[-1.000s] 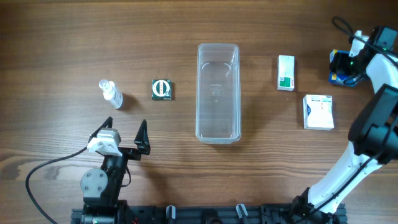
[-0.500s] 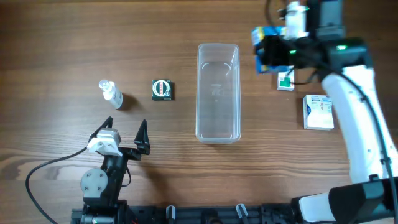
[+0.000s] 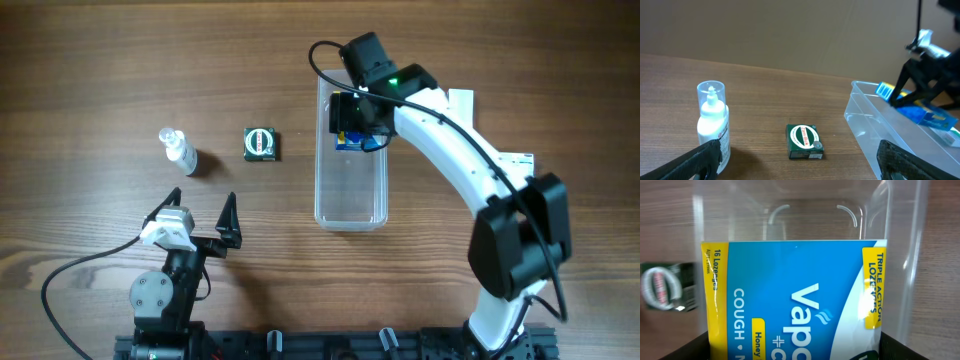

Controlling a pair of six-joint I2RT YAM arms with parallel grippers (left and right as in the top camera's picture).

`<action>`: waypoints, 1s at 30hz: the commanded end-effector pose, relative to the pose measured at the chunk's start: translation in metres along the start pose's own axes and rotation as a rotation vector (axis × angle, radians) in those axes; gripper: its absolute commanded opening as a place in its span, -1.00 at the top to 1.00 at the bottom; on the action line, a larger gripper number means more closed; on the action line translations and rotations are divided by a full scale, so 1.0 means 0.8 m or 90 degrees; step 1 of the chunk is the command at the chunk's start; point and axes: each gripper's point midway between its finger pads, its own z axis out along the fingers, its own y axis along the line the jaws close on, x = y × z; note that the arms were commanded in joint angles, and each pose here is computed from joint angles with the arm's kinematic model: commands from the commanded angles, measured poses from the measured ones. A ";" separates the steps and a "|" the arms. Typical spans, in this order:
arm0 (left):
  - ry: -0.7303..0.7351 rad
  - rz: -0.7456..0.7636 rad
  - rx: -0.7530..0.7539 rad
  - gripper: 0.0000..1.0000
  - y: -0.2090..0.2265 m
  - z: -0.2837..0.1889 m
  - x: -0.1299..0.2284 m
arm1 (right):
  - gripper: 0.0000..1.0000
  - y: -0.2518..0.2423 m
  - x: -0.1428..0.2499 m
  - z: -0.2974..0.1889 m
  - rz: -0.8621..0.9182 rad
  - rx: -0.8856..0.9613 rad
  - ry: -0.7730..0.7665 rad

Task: Pack container
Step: 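Carry blue box with right gripper into the clear container, release, then move right gripper to the white Hansaplast box and grasp it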

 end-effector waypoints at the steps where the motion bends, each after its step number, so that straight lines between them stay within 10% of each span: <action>1: 0.004 0.014 -0.008 -0.99 0.003 0.000 0.004 | -0.61 -0.008 -0.005 0.027 0.013 0.032 -0.005; 18: 0.004 0.014 -0.008 -1.00 0.003 0.000 0.004 | -0.76 0.004 -0.014 0.053 -0.004 0.011 -0.004; 23: 0.004 0.014 -0.008 -1.00 0.003 0.000 0.004 | -0.93 0.000 -0.054 -0.033 -0.066 -0.003 -0.067; 30: 0.004 0.014 -0.008 -1.00 0.003 0.000 0.004 | -0.99 -0.162 -0.023 -0.208 -0.038 0.086 -0.071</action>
